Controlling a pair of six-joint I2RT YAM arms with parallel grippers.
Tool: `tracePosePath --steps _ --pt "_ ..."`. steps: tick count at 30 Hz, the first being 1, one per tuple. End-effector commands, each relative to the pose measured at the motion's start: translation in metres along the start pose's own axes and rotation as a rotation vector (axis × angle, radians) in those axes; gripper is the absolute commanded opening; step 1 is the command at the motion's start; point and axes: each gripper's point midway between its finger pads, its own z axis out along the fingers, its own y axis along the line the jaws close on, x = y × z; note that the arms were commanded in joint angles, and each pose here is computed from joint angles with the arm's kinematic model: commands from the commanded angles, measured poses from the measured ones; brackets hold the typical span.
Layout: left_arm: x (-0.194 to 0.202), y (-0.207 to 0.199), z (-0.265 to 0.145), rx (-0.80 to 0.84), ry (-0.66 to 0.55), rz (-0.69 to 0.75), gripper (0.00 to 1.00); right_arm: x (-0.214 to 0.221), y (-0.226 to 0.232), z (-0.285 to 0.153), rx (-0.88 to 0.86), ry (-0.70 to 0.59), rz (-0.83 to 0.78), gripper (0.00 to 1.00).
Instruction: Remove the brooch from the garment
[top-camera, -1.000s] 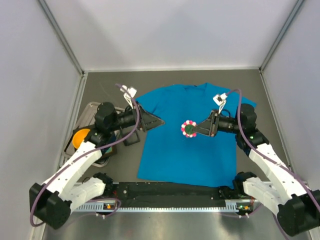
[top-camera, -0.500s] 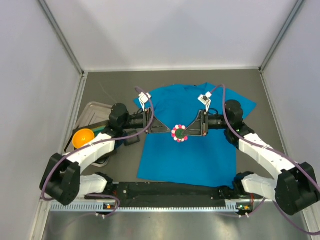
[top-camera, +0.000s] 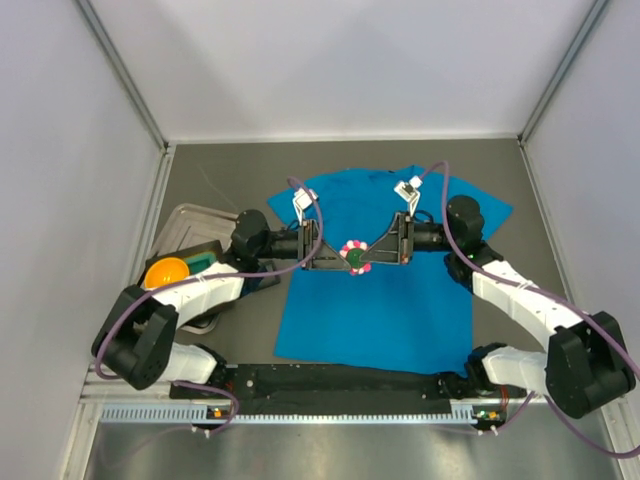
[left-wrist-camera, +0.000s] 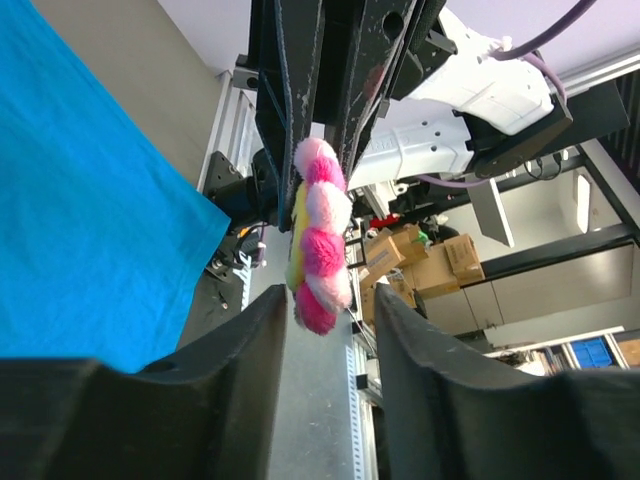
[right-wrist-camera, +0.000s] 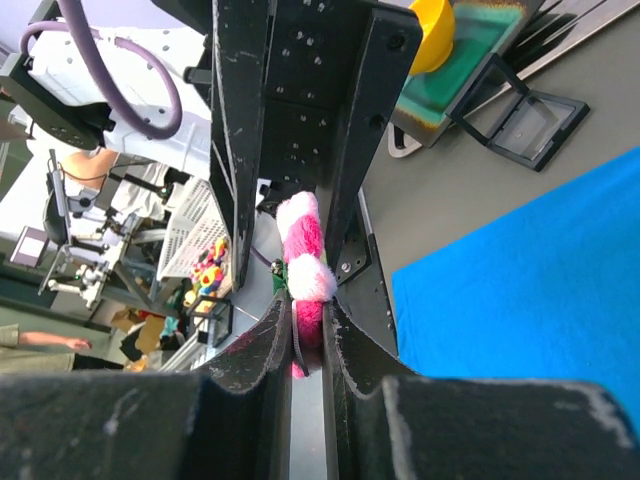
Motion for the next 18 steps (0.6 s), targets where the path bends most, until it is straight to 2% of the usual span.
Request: tracePosePath --steps 1,2,4,5,7,8,10,11,12,14,18 --pt "-0.003 -0.015 0.004 0.064 0.006 0.074 0.38 -0.021 0.017 0.006 -0.044 -0.031 -0.092 0.0" --pt "-0.005 -0.014 0.005 0.058 -0.002 0.067 0.28 -0.021 0.016 0.007 -0.041 -0.031 -0.086 0.0" --pt "-0.007 -0.01 0.005 0.042 -0.013 0.068 0.2 -0.021 0.018 0.007 -0.041 -0.027 -0.081 0.0" --pt "-0.01 -0.009 0.006 0.032 -0.027 0.061 0.09 -0.02 0.018 0.007 -0.037 -0.025 -0.073 0.0" --pt "-0.013 -0.008 0.006 0.023 -0.04 0.059 0.03 -0.02 0.015 0.006 0.003 -0.034 -0.041 0.02" --pt "-0.016 -0.004 0.006 0.003 -0.051 0.049 0.0 -0.021 0.013 0.005 0.027 -0.045 -0.034 0.1" --pt "-0.019 -0.001 0.004 -0.027 -0.063 0.043 0.0 -0.018 0.01 0.001 0.086 -0.049 0.001 0.25" --pt "-0.02 0.006 0.003 -0.064 -0.064 0.029 0.0 -0.02 0.006 0.0 0.124 -0.069 -0.001 0.36" --pt "-0.02 0.006 0.003 -0.077 -0.065 0.034 0.0 -0.021 0.007 -0.002 0.141 -0.078 0.001 0.41" --pt "-0.019 0.013 0.001 -0.127 -0.06 0.035 0.0 -0.02 0.005 -0.008 0.197 -0.098 0.006 0.48" --pt "-0.021 0.015 -0.001 -0.159 -0.067 0.045 0.0 -0.016 0.009 -0.007 0.22 -0.094 -0.007 0.54"
